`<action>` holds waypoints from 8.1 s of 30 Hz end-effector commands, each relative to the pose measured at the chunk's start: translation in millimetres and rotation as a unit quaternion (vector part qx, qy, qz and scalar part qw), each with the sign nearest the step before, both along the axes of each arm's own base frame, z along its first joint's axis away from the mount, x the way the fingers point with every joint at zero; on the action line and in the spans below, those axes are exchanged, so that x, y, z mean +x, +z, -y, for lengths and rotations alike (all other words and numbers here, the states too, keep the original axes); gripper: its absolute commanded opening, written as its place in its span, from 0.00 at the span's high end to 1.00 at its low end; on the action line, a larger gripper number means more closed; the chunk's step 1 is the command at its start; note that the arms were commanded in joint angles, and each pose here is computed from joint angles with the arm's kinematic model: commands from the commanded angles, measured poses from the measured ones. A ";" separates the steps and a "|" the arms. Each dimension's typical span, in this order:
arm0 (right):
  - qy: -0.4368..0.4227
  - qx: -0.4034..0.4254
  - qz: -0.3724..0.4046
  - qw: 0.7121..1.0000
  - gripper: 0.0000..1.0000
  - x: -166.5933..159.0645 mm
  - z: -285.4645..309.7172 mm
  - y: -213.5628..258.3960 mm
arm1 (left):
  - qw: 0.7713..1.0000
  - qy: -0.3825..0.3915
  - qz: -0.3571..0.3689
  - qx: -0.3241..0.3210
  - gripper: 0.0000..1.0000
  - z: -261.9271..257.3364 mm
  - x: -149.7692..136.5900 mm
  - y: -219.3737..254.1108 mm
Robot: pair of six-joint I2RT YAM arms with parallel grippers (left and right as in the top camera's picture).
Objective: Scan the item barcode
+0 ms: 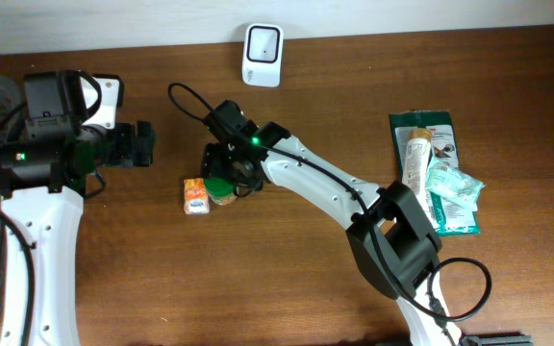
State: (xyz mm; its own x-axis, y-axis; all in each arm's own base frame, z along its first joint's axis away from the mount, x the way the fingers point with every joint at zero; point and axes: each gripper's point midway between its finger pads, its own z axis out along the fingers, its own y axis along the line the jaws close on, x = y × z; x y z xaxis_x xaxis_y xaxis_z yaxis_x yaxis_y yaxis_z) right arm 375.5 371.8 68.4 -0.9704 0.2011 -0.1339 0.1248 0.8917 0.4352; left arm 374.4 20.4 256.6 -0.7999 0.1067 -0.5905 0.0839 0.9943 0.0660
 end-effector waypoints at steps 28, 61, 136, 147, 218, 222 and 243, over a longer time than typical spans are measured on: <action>0.204 -0.102 0.039 0.973 0.13 12.5 117.9 42.7 | 1.000 -0.003 0.005 0.006 0.01 -2.2 0.7 3.9; 0.104 -0.158 -0.042 0.981 0.18 -12.3 104.1 -15.0 | 1.000 -0.003 0.005 0.006 0.01 -2.3 0.6 3.8; 0.255 -0.123 -0.014 0.959 0.04 -1.1 111.6 2.0 | 1.000 -0.003 0.005 0.006 0.01 -2.2 0.7 3.9; 0.258 -0.128 -0.036 0.957 0.23 -7.4 114.1 -14.1 | 1.000 -0.003 0.005 0.006 0.01 -2.2 0.7 3.9; 0.329 0.014 0.121 0.937 0.50 56.8 135.9 107.6 | 1.000 -0.003 0.005 0.006 0.01 -2.2 0.6 3.8; 0.316 -0.048 0.125 0.939 0.50 64.6 140.6 99.2 | 1.000 -0.003 0.005 0.006 0.01 -2.2 0.7 3.9; 0.375 -0.244 -0.006 0.894 0.43 24.6 152.1 9.5 | 1.000 -0.003 0.005 0.006 0.01 -2.2 0.7 3.9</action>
State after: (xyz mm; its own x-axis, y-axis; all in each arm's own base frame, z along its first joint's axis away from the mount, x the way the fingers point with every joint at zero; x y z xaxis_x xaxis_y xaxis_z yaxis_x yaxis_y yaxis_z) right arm 402.0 220.6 80.5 -0.8093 -0.5866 -0.0321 -0.5865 0.8098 -0.0118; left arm 374.3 20.4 256.5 -0.8001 0.1067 -0.5902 0.0839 0.9943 0.0660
